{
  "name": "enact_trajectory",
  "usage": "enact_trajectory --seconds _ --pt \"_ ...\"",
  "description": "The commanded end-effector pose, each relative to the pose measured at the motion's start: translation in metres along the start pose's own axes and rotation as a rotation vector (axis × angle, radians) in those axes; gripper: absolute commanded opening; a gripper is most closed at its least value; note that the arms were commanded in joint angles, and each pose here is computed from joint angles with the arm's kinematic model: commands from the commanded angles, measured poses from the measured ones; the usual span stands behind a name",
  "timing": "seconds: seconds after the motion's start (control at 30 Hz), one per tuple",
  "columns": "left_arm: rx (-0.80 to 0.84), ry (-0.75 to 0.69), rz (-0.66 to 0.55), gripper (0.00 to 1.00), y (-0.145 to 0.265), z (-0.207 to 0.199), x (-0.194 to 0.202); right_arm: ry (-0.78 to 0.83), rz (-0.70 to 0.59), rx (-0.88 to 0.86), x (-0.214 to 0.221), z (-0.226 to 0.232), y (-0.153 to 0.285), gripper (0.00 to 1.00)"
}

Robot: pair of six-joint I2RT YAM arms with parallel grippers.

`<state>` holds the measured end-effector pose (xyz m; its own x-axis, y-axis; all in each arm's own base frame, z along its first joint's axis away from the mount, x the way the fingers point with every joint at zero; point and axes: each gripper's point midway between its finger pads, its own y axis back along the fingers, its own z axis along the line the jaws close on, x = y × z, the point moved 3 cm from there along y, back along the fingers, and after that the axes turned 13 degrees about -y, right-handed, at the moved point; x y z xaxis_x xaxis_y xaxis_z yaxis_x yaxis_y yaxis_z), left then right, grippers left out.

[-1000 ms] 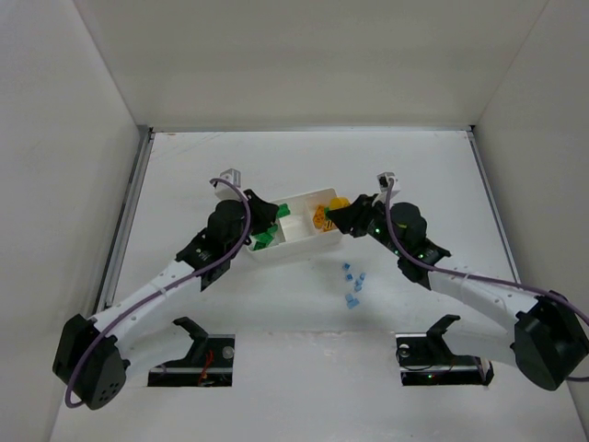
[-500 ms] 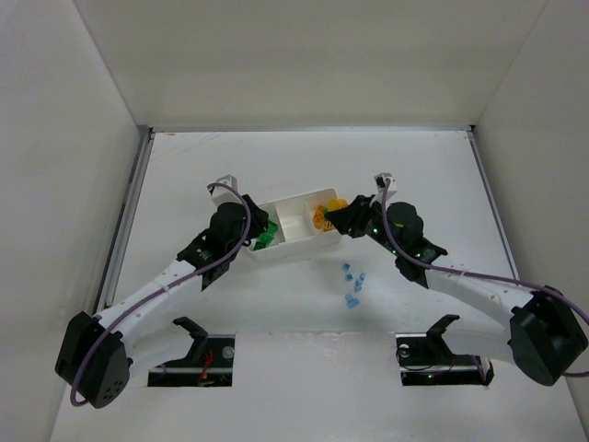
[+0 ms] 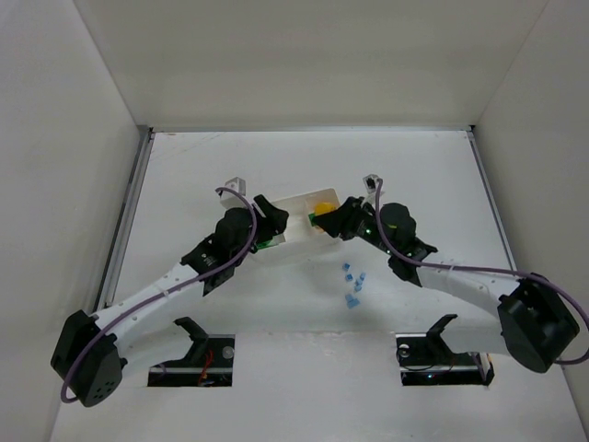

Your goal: Sort the legos into containers by color

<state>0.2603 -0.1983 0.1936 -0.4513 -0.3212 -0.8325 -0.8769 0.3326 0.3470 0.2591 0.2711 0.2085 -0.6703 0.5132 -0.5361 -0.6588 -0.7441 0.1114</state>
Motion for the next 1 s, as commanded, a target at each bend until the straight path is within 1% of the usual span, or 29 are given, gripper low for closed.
enact_trajectory --seconds 0.0,0.13,0.23,0.4,0.5,0.57,0.7,0.83,0.97 --pt "0.130 0.210 -0.075 0.56 0.009 -0.034 -0.026 -0.081 -0.007 -0.156 -0.008 0.030 -0.004 0.30" --pt "0.214 0.359 -0.094 0.58 0.013 -0.041 -0.027 -0.174 0.003 -0.188 -0.012 0.035 -0.008 0.29" --pt "0.264 0.405 -0.137 0.58 0.017 -0.040 -0.027 -0.255 -0.012 -0.188 -0.020 0.034 -0.011 0.28" --pt "0.342 0.505 -0.170 0.57 0.025 -0.047 -0.031 -0.418 -0.025 -0.220 -0.030 0.035 -0.018 0.28" --pt "0.380 0.530 -0.173 0.56 0.027 -0.054 -0.035 -0.487 -0.008 -0.257 -0.030 0.039 -0.024 0.28" --pt "0.399 0.545 -0.173 0.53 0.028 -0.058 -0.037 -0.524 0.001 -0.272 -0.029 0.040 -0.027 0.28" --pt "0.432 0.551 -0.170 0.52 0.026 -0.064 -0.037 -0.590 -0.004 -0.305 -0.031 0.041 -0.030 0.28" --pt "0.408 0.549 -0.168 0.51 0.021 -0.057 -0.035 -0.636 -0.011 -0.346 -0.033 0.043 -0.029 0.28" --pt "0.391 0.548 -0.168 0.51 0.015 -0.053 -0.034 -0.654 -0.004 -0.351 -0.030 0.043 -0.031 0.28"
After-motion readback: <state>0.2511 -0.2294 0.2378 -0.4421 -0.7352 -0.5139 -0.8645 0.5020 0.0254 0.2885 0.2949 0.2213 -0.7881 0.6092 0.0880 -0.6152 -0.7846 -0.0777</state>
